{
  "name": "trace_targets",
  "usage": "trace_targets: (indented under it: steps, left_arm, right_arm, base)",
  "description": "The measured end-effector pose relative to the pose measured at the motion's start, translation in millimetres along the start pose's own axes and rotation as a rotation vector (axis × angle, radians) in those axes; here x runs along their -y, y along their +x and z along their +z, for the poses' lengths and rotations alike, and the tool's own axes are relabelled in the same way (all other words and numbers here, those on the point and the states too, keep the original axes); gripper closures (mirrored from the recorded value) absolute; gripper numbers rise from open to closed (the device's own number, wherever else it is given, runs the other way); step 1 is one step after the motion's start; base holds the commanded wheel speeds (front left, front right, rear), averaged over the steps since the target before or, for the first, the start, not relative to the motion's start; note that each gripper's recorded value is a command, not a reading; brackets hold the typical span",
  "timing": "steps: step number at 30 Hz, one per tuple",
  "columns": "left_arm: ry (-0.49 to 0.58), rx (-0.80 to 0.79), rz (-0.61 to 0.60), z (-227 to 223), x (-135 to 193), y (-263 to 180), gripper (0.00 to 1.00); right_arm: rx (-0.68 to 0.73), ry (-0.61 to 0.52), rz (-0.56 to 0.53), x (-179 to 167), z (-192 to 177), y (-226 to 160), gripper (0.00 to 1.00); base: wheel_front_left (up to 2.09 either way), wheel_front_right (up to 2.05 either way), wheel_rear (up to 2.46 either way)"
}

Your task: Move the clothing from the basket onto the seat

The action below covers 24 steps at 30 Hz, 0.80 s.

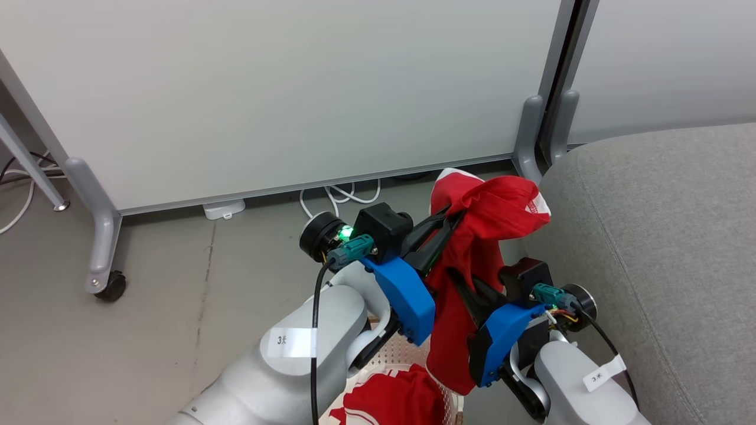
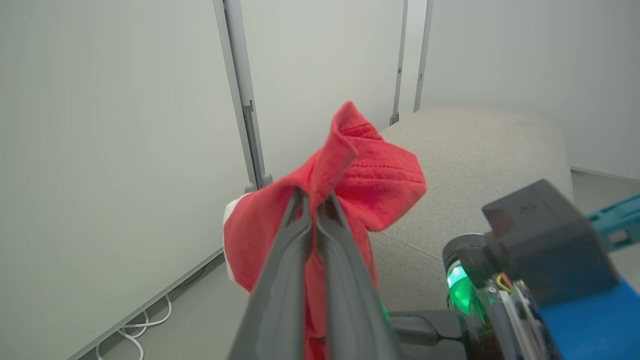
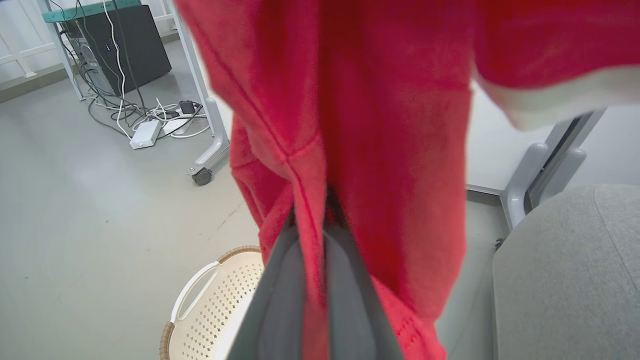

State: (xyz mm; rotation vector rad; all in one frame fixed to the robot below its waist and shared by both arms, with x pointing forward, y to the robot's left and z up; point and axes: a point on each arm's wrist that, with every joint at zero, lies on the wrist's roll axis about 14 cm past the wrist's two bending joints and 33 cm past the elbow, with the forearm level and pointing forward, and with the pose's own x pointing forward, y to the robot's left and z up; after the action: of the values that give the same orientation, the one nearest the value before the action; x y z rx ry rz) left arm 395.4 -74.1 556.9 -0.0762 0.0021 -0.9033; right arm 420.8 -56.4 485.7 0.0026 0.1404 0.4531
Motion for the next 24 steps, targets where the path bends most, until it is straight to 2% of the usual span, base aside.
trace_targets:
  steps: [14, 15, 16, 17, 18, 24]
  left_arm:
    - [-0.007, 0.000, -0.004, 0, 2, 1, 1.00]
    - [-0.007, 0.001, -0.002, 0, 2, 1, 0.84]
    - [-0.006, 0.002, 0.000, 1, 1, 1, 0.53]
    - [-0.005, 0.002, 0.002, 1, 1, 1, 0.07]
    - [-0.003, 0.002, 0.004, 0, 0, 0, 0.00]
    - [-0.012, 0.011, 0.061, -3, -10, -4, 0.00]
  right_arm:
    - [0.000, 0.002, -0.012, 3, -3, -4, 1.00]
    - [-0.001, 0.002, -0.012, 3, -3, -4, 1.00]
    - [0.000, 0.002, -0.012, 3, -3, -4, 1.00]
    - [-0.001, 0.002, -0.012, 3, -3, -4, 1.00]
    - [0.000, 0.003, -0.012, 3, -4, -4, 1.00]
    - [0.005, 0.003, -0.016, 4, -3, -4, 1.00]
  base:
    - [0.00, 0.00, 0.00]
    - [0.00, 0.00, 0.00]
    - [0.00, 0.00, 0.00]
    - [0.00, 0.00, 0.00]
    - [0.00, 0.00, 0.00]
    - [0.00, 0.00, 0.00]
